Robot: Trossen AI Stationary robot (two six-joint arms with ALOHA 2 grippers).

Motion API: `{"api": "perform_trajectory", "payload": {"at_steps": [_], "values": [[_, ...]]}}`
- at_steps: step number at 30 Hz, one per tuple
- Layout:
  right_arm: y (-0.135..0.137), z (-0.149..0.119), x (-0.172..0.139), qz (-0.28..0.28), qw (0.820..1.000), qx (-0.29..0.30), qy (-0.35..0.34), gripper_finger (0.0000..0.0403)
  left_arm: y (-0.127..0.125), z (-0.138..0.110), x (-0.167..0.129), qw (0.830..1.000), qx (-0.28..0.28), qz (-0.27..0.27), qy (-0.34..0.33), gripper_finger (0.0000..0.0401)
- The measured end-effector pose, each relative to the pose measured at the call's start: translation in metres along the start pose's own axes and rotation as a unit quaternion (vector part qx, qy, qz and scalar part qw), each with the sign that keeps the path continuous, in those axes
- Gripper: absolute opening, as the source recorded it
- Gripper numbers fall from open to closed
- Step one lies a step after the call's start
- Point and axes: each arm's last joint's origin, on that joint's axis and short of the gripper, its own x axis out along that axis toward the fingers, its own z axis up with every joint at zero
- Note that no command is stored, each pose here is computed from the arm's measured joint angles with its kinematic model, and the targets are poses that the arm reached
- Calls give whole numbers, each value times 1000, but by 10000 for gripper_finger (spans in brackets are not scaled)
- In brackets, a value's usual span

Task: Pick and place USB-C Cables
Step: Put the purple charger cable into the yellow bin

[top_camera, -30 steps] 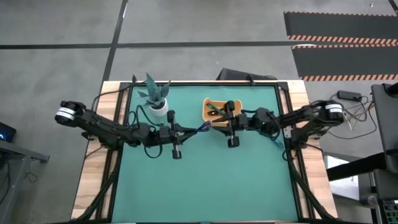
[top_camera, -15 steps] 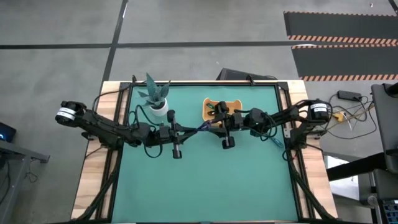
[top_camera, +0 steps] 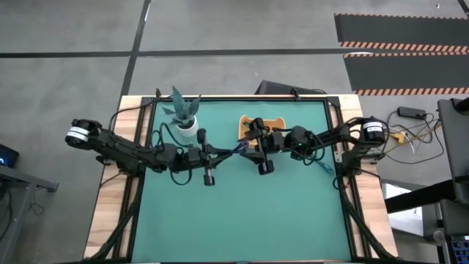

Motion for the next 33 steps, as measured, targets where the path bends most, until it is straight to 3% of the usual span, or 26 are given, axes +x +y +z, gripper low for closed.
{"api": "perform_trajectory", "payload": {"at_steps": [22, 33], "values": [[-7, -5, 20, 0, 1000, -14, -14, 204, 8, -6, 4, 1000, 3, 20, 2, 18], [-7, -6, 20, 0, 1000, -17, -9, 141, 8, -6, 4, 1000, 4, 21, 2, 18]]}}
